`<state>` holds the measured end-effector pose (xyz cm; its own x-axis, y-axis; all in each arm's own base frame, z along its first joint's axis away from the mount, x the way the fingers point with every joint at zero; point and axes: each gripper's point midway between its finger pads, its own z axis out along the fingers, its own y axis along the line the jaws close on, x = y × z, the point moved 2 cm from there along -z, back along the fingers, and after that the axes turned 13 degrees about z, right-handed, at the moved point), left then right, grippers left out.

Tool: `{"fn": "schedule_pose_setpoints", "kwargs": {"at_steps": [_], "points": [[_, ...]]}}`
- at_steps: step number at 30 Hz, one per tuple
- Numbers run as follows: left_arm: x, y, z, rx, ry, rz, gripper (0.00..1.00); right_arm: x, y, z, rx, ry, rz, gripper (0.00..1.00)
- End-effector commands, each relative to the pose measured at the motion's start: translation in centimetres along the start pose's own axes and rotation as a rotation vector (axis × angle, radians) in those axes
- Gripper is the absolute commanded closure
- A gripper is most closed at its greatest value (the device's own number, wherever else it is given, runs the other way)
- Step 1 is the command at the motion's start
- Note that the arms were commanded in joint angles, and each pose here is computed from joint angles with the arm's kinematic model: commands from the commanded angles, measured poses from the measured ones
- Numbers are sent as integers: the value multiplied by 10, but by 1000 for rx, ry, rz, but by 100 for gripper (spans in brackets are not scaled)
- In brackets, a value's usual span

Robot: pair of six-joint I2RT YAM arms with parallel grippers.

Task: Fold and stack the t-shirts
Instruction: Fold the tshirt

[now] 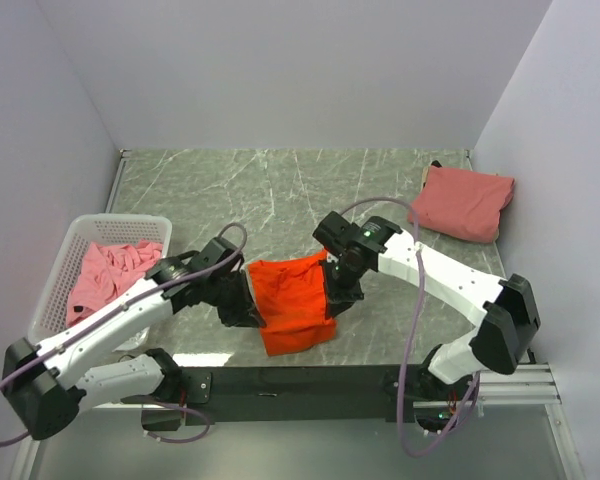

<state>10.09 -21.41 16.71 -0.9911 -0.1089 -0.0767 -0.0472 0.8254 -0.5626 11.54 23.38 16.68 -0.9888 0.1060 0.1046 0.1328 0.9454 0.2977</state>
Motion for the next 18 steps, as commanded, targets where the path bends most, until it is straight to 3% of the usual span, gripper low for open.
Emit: {"fn": "schedule_pose_setpoints", "kwargs": {"at_steps": [1, 5, 18], "points": [[-20, -9, -2, 21, -36, 123, 99, -29, 12, -6, -28, -88, -53, 100], [-48, -1, -1, 5, -98, 110, 99, -49, 19, -4, -43, -116, -58, 100], [-86, 10, 19, 42, -145, 77, 99, -94, 26, 3, -23, -159, -55, 100]]}}
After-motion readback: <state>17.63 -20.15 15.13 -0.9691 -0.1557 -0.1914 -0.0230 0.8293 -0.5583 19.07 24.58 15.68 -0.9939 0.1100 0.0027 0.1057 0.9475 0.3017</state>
